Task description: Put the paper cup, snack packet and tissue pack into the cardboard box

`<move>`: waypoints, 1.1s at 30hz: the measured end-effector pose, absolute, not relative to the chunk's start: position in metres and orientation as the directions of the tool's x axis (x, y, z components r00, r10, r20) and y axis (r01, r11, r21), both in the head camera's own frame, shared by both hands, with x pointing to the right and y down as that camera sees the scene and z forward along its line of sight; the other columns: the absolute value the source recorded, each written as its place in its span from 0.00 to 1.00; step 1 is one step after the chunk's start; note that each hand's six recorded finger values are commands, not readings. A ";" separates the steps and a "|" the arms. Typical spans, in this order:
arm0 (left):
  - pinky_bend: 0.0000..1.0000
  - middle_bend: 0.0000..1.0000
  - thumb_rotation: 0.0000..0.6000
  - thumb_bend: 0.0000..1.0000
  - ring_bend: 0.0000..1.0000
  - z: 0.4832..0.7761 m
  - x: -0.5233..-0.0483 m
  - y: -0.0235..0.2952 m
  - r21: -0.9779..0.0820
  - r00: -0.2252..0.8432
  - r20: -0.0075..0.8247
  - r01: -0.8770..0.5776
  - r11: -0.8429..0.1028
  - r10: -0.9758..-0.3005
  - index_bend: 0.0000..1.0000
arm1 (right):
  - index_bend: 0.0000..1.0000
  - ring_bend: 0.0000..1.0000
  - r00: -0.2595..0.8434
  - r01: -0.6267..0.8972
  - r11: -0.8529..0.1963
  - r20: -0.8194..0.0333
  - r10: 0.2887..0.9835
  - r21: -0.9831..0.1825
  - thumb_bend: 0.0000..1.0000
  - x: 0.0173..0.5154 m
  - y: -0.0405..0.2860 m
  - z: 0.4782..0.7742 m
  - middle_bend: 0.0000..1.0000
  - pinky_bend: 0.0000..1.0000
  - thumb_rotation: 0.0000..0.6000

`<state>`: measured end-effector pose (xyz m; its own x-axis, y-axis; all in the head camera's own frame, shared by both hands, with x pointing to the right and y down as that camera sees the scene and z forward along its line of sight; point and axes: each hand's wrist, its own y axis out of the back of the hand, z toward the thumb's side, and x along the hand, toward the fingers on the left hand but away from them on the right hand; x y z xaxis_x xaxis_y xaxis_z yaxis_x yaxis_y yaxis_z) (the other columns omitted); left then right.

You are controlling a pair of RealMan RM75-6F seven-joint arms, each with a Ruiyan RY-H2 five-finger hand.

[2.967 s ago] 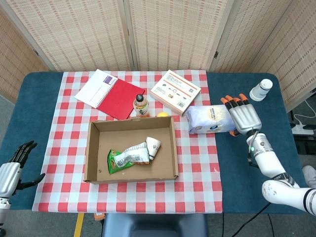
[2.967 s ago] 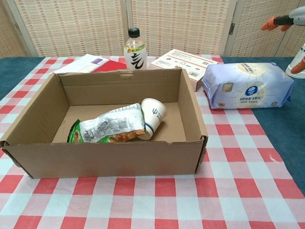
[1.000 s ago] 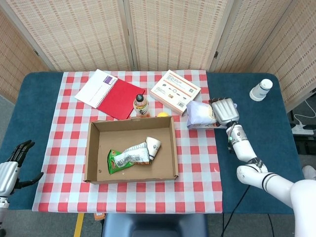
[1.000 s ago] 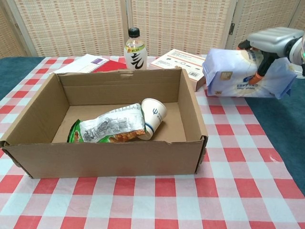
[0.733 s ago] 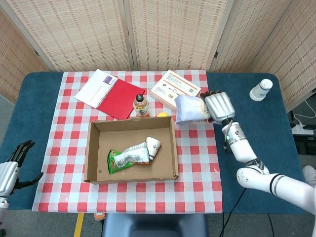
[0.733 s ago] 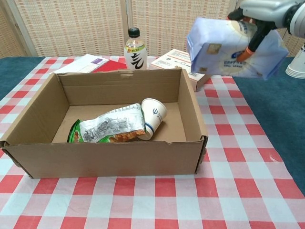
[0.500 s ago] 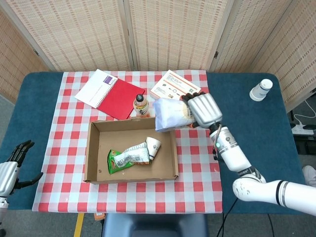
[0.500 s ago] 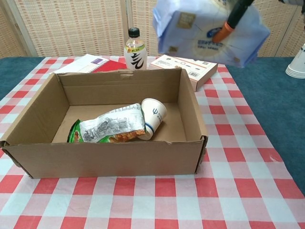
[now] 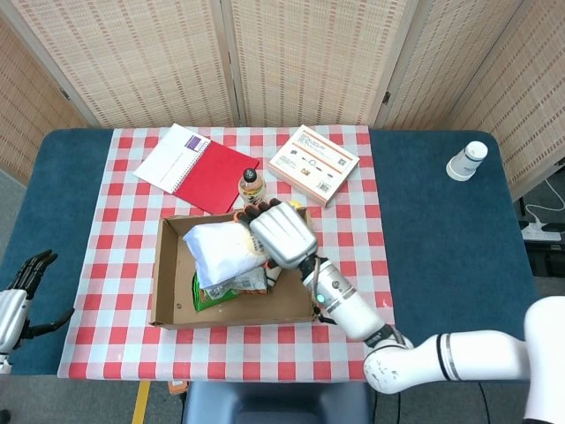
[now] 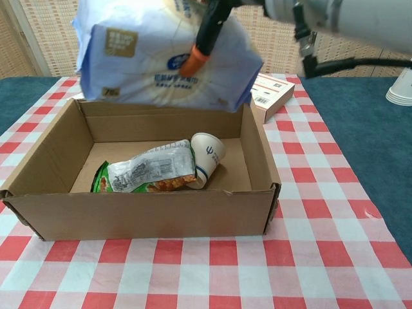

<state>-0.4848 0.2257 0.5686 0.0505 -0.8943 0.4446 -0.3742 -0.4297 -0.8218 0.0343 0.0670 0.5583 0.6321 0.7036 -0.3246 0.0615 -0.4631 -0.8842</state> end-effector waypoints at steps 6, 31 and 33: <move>0.23 0.03 1.00 0.23 0.00 0.568 -0.487 0.225 -0.821 0.046 0.448 -0.375 -0.431 -0.893 0.09 | 0.85 0.52 0.666 0.083 -0.491 -0.318 0.675 -0.867 0.08 0.003 0.086 0.584 0.58 0.65 1.00; 0.23 0.03 1.00 0.23 0.00 0.569 -0.486 0.226 -0.820 0.051 0.447 -0.375 -0.432 -0.893 0.09 | 0.00 0.00 0.673 0.036 -0.447 -0.309 0.672 -0.894 0.00 0.026 0.076 0.553 0.00 0.00 1.00; 0.23 0.03 1.00 0.23 0.00 0.570 -0.485 0.226 -0.819 0.052 0.452 -0.372 -0.437 -0.891 0.09 | 0.00 0.00 0.652 0.025 -0.411 -0.297 0.697 -0.911 0.00 0.043 0.069 0.542 0.00 0.00 1.00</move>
<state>-0.4854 0.2262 0.5700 0.0521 -0.8907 0.4517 -0.3724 -0.4370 -0.8187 0.0432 0.0689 0.5421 0.6522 0.6975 -0.2969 0.0253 -0.4114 -0.9111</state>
